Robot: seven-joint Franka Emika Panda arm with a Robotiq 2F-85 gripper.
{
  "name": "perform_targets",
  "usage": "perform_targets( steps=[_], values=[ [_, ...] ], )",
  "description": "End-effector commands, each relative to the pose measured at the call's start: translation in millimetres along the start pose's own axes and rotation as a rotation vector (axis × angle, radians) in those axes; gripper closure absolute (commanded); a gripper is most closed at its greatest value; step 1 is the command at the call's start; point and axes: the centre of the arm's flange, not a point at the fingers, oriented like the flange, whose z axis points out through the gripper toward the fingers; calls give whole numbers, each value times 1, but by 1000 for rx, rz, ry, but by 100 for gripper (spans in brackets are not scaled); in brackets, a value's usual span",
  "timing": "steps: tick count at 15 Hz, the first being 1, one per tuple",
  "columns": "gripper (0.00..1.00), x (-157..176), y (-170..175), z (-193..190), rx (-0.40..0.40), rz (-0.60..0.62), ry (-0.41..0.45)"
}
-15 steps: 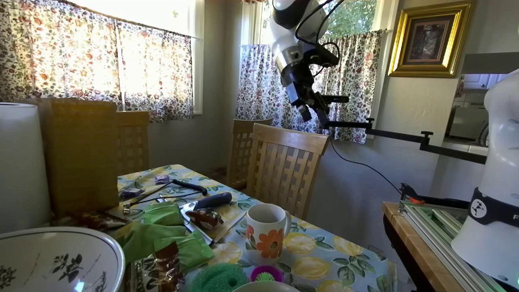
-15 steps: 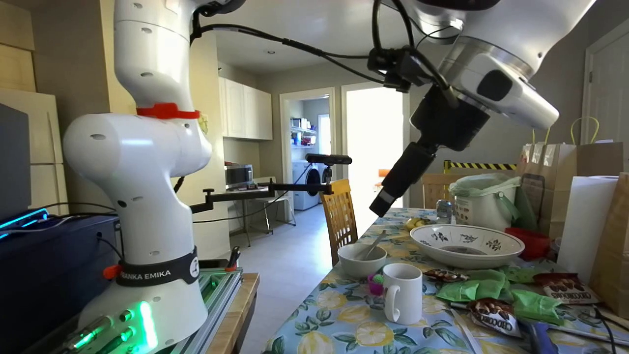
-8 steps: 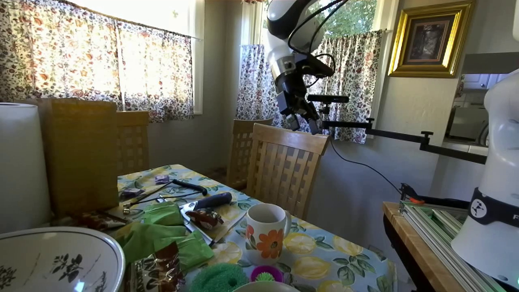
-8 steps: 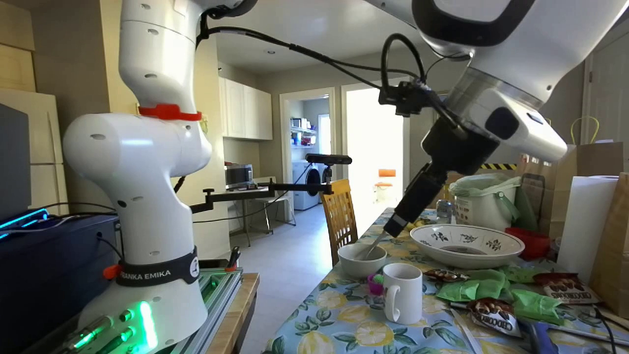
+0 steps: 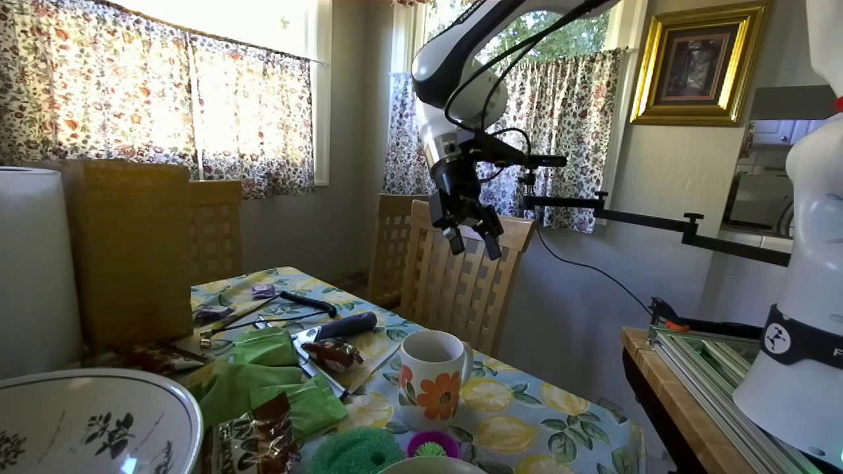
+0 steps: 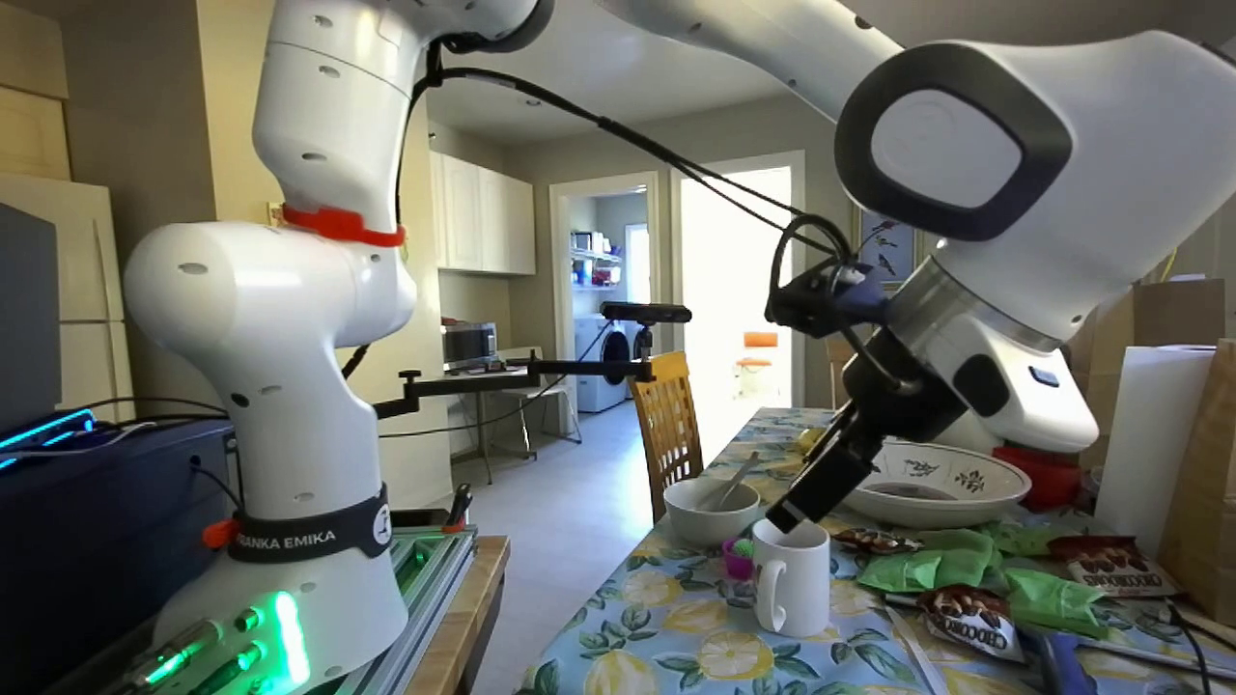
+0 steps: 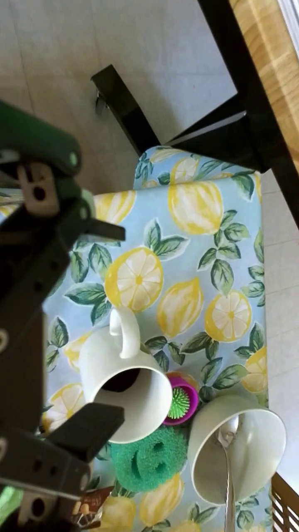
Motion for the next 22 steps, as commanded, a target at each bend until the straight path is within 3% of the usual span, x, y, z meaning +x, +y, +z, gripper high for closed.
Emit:
perform_targets(
  steps=[1, 8, 16, 22],
  values=[
    [0, 13, -3, 20, 30, -28, 3],
    [0, 30, -5, 37, 5, -94, 74],
    [0, 30, -9, 34, -16, -98, 57],
    [0, 52, 4, 60, -7, -56, -6]
  ],
)
